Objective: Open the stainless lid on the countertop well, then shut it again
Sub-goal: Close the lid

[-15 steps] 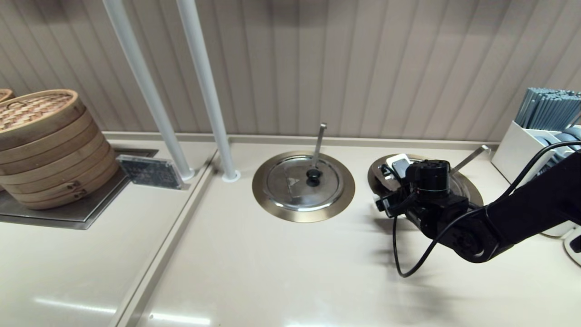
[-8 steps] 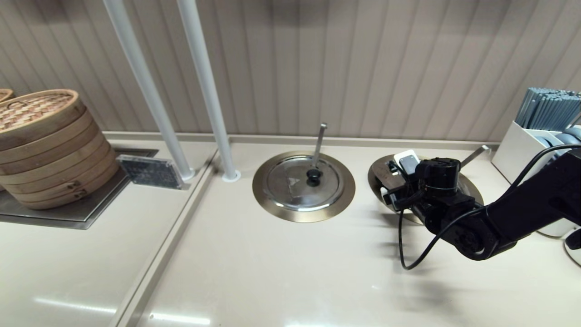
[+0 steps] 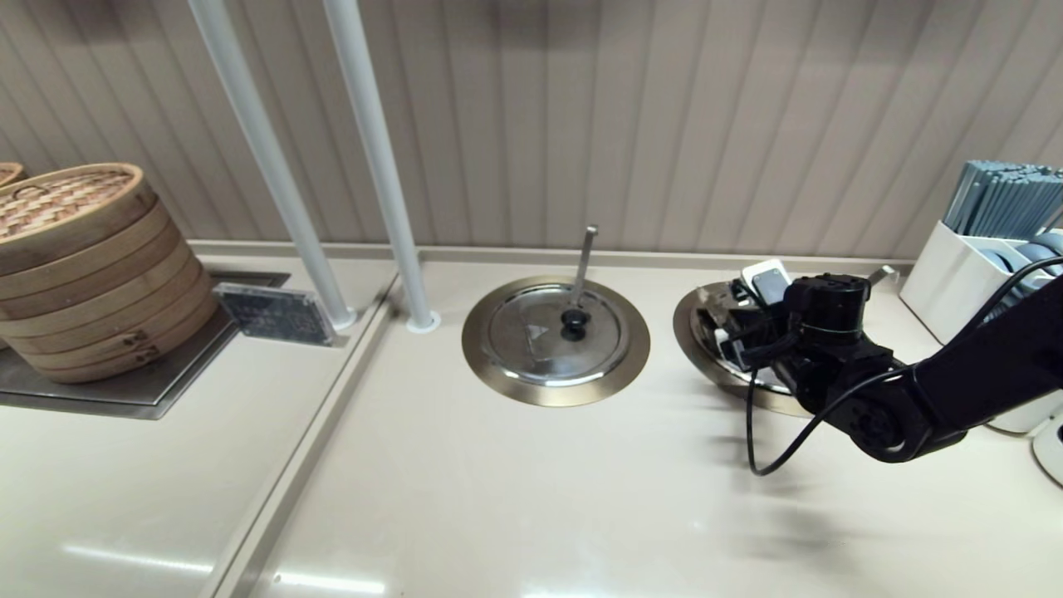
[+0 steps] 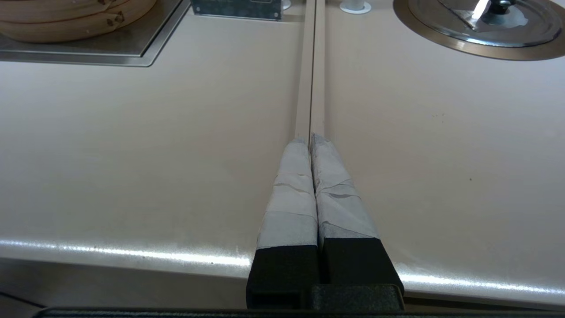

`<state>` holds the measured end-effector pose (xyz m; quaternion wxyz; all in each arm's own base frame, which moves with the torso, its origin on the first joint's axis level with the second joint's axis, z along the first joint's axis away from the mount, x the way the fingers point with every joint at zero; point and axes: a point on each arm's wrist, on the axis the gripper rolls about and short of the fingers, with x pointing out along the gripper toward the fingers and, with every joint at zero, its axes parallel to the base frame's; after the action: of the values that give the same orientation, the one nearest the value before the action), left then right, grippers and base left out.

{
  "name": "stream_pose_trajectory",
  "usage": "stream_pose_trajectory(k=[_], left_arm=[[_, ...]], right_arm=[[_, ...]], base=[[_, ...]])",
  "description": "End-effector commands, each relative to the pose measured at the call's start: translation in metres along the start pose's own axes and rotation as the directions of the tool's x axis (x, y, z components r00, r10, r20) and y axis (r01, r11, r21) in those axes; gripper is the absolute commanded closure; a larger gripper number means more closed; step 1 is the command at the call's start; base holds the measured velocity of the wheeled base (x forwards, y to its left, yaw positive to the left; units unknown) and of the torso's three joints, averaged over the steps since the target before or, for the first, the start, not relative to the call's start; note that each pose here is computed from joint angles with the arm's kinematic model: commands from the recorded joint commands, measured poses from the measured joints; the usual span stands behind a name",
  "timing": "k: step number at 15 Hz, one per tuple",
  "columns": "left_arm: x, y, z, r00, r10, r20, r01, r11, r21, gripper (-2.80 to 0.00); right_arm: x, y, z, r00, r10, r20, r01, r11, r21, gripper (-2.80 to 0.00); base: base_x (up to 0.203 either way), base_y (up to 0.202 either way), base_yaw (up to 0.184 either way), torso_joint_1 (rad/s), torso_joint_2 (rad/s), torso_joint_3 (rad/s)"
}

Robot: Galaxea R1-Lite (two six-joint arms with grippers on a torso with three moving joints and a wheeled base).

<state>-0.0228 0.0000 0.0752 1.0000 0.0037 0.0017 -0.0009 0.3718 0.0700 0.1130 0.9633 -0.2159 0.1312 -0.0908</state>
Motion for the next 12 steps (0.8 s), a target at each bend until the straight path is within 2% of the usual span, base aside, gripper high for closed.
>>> stream_pose_trajectory(k=[1, 6, 9, 12], left_arm=[[0.000, 0.000, 0.000, 1.000, 0.000, 0.001, 0.000, 1.000, 0.000, 0.00], [0.000, 0.000, 0.000, 1.000, 0.000, 0.000, 0.000, 1.000, 0.000, 0.00], [0.000, 0.000, 0.000, 1.000, 0.000, 0.000, 0.000, 1.000, 0.000, 0.00], [0.000, 0.000, 0.000, 1.000, 0.000, 0.001, 0.000, 1.000, 0.000, 0.00]], right_arm=[[0.001, -0.011, 0.003, 1.000, -0.029, 0.010, 0.029, 1.000, 0.010, -2.80], [0.006, -0.048, 0.010, 0.992, -0.122, 0.027, 0.121, 0.992, 0.035, -2.80], [0.016, -0.084, -0.002, 0.978, -0.210, 0.002, 0.210, 0.977, 0.036, -2.80], [0.015, -0.118, -0.002, 0.962, -0.270, 0.031, 0.267, 0.961, 0.072, -2.80]], base=[[0.000, 0.000, 0.000, 0.000, 0.00, 0.000], [0.000, 0.000, 0.000, 0.000, 0.00, 0.000], [0.000, 0.000, 0.000, 0.000, 0.00, 0.000], [0.000, 0.000, 0.000, 0.000, 0.00, 0.000]])
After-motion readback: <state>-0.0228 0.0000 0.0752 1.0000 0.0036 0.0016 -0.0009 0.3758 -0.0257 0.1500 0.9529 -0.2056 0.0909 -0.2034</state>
